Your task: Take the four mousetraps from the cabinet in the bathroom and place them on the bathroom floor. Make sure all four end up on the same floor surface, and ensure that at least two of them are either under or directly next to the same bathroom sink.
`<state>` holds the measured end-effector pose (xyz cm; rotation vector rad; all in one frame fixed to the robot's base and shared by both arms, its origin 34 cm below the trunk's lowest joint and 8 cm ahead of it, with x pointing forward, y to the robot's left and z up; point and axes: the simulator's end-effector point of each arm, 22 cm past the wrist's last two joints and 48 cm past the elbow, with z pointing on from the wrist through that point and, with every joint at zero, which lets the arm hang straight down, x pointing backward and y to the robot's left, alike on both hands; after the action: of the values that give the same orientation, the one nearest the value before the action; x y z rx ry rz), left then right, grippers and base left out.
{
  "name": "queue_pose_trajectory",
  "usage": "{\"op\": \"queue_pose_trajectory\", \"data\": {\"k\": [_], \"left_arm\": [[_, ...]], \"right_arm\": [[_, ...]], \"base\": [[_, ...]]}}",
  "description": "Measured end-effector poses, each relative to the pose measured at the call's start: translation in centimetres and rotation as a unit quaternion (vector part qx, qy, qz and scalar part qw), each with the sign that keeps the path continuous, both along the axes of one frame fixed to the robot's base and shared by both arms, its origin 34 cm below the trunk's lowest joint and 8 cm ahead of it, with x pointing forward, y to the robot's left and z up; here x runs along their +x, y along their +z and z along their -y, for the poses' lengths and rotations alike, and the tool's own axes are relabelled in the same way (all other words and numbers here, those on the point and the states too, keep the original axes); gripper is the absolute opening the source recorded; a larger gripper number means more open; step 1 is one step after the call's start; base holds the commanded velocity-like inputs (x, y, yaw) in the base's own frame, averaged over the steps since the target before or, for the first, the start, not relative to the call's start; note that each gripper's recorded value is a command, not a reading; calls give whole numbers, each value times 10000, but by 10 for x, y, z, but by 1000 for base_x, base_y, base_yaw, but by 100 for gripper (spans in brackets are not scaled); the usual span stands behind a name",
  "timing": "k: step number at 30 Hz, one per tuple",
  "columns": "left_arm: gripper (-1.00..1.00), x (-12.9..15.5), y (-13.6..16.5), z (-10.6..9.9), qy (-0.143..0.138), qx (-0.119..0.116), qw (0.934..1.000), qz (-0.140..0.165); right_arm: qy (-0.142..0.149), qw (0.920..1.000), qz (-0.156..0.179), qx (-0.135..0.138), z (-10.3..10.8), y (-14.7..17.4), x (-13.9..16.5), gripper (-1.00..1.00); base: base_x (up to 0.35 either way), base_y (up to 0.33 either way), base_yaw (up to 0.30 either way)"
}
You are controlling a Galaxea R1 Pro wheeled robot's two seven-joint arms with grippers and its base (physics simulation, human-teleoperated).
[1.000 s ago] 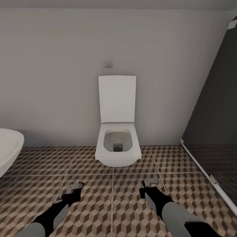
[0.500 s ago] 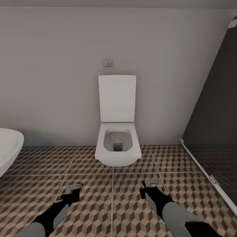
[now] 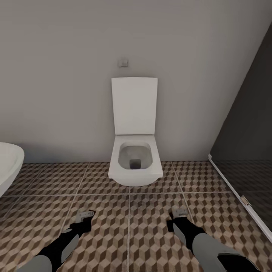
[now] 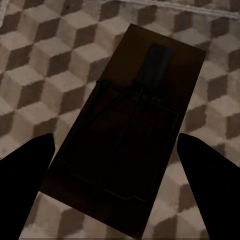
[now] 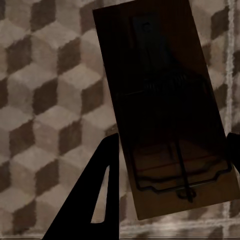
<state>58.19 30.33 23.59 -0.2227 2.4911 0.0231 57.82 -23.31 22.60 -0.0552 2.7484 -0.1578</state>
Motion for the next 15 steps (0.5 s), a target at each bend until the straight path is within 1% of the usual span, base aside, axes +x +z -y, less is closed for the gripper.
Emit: {"op": "queue_pose_trajectory", "data": {"k": [3, 6, 9, 13, 15], "left_arm": [[-100, -5, -7, 0, -4, -6, 10000, -99], [-100, -8, -14, 1, -3, -11, 9999, -172], [-100, -12, -21, 2, -12, -26, 9997, -239], [-100, -11, -20, 2, -14, -41, 9998, -218], [-100, -13, -24, 3, -14, -43, 9997, -255]], "right_arm": [[-5, 9998, -184, -1, 0, -8, -8, -100], [-4, 9996, -295, -4, 0, -15, -14, -100], [1, 9994, -342, -1, 0, -21, -17, -100], [7, 9995, -319, -2, -1, -21, -16, -100], [7, 9994, -359, -1, -1, -25, -18, -100]], "base": [[0, 0, 0], [0, 0, 0], [0, 0, 0], [0, 0, 0], [0, 0, 0]]}}
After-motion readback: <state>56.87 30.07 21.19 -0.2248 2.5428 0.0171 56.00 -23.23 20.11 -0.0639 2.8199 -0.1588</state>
